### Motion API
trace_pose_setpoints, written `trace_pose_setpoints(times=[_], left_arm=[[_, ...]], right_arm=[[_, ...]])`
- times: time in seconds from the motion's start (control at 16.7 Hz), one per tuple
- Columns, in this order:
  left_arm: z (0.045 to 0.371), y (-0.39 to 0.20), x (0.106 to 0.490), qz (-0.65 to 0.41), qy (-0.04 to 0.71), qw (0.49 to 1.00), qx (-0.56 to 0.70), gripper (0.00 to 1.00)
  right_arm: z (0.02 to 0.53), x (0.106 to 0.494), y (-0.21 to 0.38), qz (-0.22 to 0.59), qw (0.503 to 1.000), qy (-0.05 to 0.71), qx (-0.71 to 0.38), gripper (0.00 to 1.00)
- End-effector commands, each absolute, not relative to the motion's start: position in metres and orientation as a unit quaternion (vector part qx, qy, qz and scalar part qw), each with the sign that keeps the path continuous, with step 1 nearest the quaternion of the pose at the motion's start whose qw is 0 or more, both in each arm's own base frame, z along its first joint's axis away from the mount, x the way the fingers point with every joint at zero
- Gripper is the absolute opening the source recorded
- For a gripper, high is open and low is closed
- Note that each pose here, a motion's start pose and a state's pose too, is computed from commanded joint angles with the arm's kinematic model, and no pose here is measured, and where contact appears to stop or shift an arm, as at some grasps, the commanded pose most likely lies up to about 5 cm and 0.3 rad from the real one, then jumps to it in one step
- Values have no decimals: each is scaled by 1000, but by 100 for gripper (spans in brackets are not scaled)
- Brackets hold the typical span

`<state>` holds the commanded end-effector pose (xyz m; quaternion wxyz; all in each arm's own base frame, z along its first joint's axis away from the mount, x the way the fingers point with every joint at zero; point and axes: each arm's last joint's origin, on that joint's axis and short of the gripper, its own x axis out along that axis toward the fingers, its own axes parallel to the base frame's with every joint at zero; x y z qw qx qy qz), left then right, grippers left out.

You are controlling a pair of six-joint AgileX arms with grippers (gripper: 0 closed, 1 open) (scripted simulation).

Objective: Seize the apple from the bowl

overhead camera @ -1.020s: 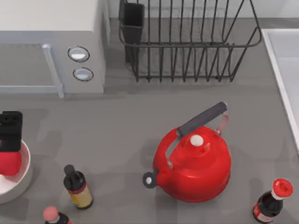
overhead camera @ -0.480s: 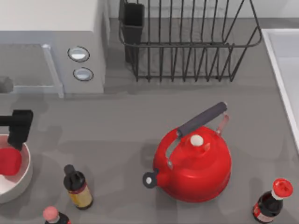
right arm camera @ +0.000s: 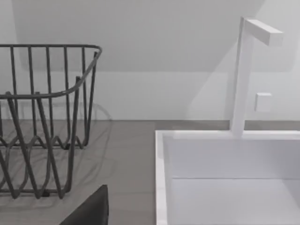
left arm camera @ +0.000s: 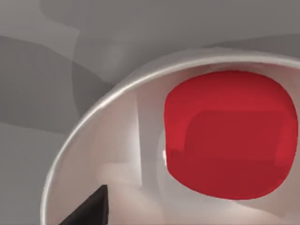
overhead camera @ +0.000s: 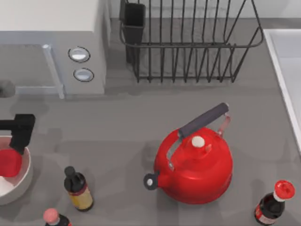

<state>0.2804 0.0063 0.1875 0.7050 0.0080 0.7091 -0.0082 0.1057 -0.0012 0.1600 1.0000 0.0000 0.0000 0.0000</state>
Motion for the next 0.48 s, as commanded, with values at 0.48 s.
trace_pose_setpoints(times=[0.48], left_arm=[[101, 7, 283, -7, 703, 711, 7, 100]], right_arm=[[160, 106, -1, 0, 1000, 0, 0, 100]])
